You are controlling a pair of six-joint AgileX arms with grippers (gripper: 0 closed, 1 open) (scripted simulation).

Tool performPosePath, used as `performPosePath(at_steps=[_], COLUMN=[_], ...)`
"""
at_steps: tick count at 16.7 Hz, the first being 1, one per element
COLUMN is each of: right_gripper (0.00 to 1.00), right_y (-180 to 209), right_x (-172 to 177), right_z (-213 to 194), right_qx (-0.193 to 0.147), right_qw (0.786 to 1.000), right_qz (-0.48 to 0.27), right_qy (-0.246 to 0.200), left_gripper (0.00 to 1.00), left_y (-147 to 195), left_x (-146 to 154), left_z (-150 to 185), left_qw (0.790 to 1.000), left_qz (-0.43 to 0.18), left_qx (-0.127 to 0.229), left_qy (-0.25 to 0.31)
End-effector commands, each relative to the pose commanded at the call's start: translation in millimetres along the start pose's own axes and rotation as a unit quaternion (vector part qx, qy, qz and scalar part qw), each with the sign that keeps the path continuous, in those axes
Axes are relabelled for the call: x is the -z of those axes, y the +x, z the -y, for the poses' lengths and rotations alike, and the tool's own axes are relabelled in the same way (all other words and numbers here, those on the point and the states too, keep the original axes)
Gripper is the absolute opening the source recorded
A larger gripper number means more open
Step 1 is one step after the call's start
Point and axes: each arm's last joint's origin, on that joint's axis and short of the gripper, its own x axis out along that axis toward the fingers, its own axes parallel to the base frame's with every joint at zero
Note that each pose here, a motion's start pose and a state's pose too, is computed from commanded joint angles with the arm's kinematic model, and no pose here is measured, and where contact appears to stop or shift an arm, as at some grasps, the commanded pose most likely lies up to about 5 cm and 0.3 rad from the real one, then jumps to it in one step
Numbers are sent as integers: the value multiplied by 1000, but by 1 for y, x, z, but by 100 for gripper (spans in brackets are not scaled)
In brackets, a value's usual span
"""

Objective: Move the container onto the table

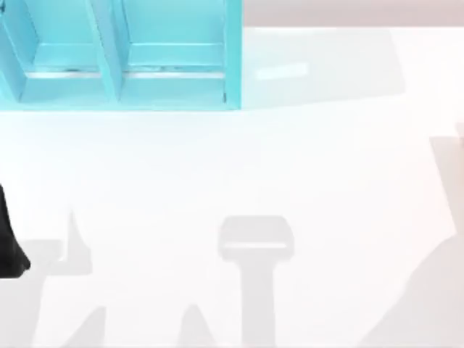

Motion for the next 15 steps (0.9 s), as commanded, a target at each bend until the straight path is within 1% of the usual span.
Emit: performPosePath(at_steps=[3,8,10,15], right_gripper=[0,0,0,0], right_y=[-21,-78,-95,-97], right_x=[-5,-5,-1,0], right_z=[-19,-78,-95,-98], right_qx=[1,-1,0,-2], right_qw=[1000,1000,1000,1000], right_qz=[1,-4,-2,-3], right_qy=[2,1,0,2], left_gripper=[100,100,100,100], left_y=[0,0,0,0], left_x=[0,0,0,0], left_z=[0,0,0,0], left_qw=[1000,1000,1000,1000], left_qz=[0,0,0,0], left_qx=[0,0,0,0], left_qy=[0,0,0,0])
